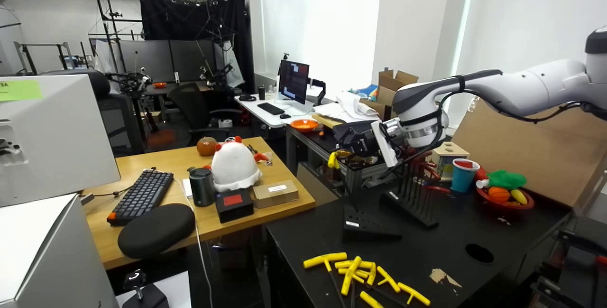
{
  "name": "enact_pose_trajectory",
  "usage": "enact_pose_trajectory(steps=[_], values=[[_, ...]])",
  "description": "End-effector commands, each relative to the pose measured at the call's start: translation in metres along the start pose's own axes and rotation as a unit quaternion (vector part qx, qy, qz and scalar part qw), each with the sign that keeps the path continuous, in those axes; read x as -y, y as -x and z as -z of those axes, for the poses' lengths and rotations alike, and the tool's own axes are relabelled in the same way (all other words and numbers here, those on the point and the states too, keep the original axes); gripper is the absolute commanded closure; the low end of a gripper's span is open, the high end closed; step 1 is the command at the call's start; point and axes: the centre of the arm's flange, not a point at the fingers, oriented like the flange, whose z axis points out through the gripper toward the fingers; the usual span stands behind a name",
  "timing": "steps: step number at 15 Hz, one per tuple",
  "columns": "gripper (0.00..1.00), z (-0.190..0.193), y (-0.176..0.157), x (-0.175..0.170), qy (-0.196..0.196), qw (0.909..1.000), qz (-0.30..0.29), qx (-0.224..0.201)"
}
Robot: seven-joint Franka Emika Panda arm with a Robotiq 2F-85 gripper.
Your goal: Put one of the yellow screwdrivers in the black panel
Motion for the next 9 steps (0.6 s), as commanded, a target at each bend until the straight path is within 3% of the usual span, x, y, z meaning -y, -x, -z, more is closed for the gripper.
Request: enact_pose_trajectory(steps=[1, 9], values=[[0.94, -0.0348, -0.0079, -0.0245, 0.003, 0.9998, -0.010, 0.014], [0.94, -0.0447, -0.0110, -0.0229, -0.006, 0.9999, 0.010, -0.001]])
